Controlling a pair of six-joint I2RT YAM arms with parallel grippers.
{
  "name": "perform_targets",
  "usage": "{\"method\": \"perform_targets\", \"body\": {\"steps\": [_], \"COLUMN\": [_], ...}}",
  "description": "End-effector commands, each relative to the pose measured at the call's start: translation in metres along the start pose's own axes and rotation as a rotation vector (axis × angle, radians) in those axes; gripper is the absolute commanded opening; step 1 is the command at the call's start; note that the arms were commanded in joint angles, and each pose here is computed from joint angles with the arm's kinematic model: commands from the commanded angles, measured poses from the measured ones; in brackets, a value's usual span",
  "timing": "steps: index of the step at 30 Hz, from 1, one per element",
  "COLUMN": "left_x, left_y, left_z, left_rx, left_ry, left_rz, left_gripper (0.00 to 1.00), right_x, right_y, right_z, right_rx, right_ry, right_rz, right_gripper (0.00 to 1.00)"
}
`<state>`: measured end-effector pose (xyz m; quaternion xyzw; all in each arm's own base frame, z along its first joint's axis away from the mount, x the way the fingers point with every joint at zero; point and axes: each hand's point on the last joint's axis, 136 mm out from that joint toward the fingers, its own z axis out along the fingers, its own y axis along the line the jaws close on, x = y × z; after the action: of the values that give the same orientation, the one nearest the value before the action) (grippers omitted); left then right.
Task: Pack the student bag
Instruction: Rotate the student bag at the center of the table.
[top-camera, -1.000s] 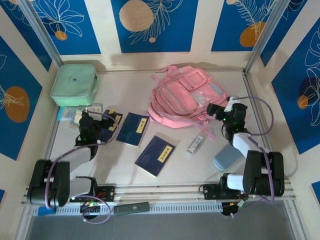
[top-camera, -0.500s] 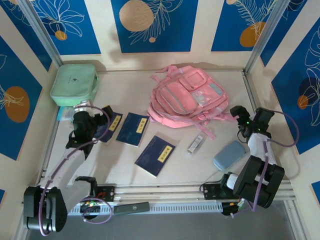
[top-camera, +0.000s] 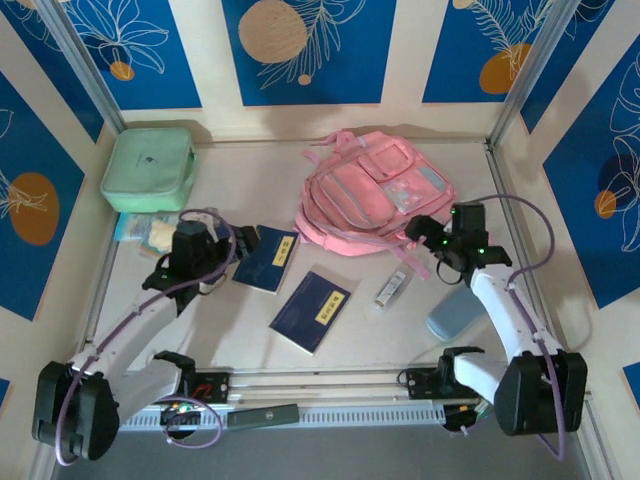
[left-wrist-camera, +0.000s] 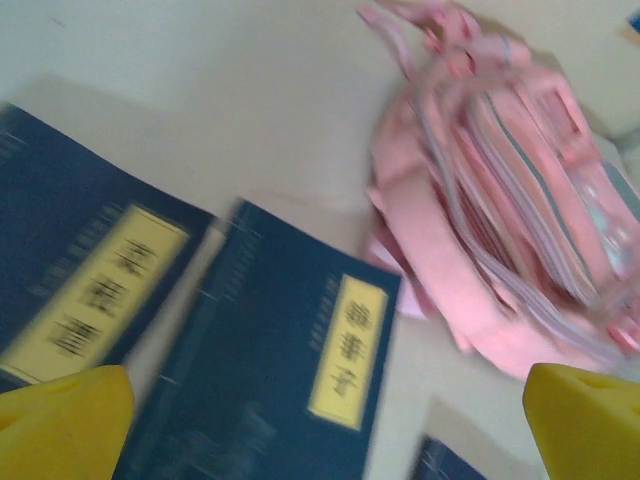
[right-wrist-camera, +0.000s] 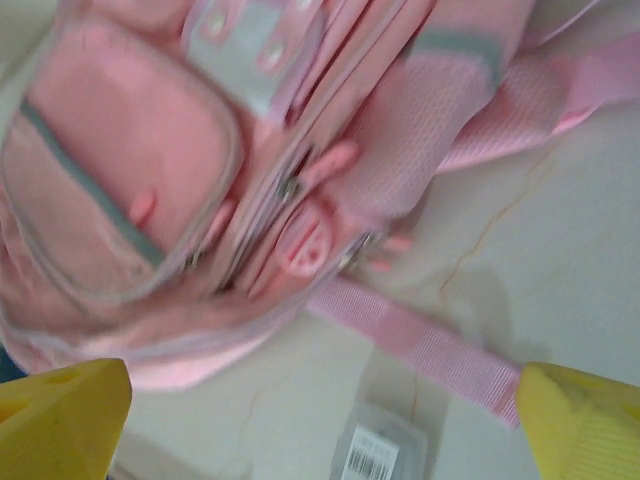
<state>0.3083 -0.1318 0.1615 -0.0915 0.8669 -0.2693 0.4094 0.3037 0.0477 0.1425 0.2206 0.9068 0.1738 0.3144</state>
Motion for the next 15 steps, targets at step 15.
{"method": "perform_targets", "body": {"steps": [15], "left_x": [0.085], "left_y": [-0.137], "left_z": [0.046], "left_rx": [0.225], "left_ry": [0.196], "left_rz": [0.074], "left_gripper": [1.00], "right_x": [0.038], "right_y": [-0.004], "right_z": [0.020], "right_rx": [0.070], "right_ry": [0.104], "right_rz": [0.072], "right_gripper": [0.96]}}
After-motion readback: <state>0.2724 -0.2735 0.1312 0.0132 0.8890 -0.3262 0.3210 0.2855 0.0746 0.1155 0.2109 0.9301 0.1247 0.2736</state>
